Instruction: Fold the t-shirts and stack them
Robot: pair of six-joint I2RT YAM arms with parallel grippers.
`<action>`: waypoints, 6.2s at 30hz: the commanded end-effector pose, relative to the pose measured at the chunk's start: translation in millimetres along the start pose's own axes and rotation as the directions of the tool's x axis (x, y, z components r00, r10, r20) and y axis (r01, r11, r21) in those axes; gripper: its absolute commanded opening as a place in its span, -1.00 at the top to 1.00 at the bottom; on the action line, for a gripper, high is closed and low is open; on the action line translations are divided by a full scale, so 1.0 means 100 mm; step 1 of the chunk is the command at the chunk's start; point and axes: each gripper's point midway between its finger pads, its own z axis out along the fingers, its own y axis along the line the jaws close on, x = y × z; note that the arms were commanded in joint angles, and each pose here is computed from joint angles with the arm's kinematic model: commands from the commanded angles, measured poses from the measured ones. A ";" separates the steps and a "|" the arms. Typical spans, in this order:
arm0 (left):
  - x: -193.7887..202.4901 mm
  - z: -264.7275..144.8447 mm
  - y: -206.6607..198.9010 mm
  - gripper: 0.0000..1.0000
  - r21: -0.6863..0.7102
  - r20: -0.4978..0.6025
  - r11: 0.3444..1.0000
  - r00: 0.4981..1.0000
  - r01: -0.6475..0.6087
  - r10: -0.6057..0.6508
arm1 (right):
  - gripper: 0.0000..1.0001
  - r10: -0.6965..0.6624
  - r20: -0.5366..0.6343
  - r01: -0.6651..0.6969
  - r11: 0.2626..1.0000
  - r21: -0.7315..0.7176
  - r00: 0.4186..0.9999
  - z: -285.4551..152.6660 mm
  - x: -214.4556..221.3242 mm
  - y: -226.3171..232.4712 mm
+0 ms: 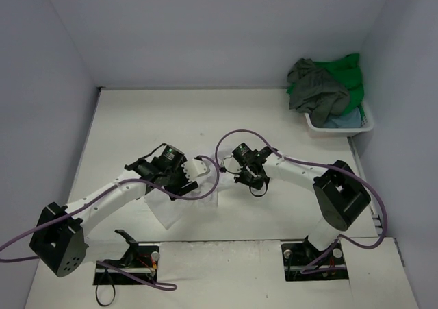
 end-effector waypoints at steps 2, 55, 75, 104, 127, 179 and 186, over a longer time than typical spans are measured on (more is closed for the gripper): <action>-0.03 -0.14 -0.10 -0.21 0.032 0.036 0.999 0.999 0.027 -0.028 | 1.00 0.005 0.048 -0.005 1.000 0.010 0.999 -0.10 -0.20 -0.07; 0.24 0.29 0.04 1.00 -0.102 -0.126 0.992 0.990 -0.075 0.062 | 1.00 0.079 0.185 -0.096 0.992 0.082 0.979 -0.48 -0.46 -0.50; 0.08 -0.40 0.44 1.00 -0.309 -0.033 0.950 0.999 -0.037 0.028 | 0.46 0.090 0.207 -0.103 0.993 0.056 0.974 -0.52 -0.44 -0.43; 0.11 -0.44 0.53 1.00 -0.332 -0.046 0.943 0.999 -0.029 0.014 | 1.00 0.081 0.188 -0.091 0.995 0.047 0.979 -0.44 -0.46 -0.40; -0.63 -2.11 1.25 1.00 -0.575 0.310 0.801 0.951 0.168 0.023 | 1.00 0.011 0.661 -0.180 0.966 0.188 0.750 -2.07 -0.67 -0.51; -1.47 -1.15 0.27 0.22 0.095 0.497 0.995 0.864 0.040 -0.082 | 1.00 -0.137 0.854 -0.385 0.849 0.363 0.502 -3.90 -0.60 -1.05; -1.90 -0.63 -0.01 0.18 0.151 0.402 0.984 0.915 -0.099 0.030 | 1.00 -0.129 0.839 -0.425 0.815 0.394 0.529 -3.90 -0.51 -1.18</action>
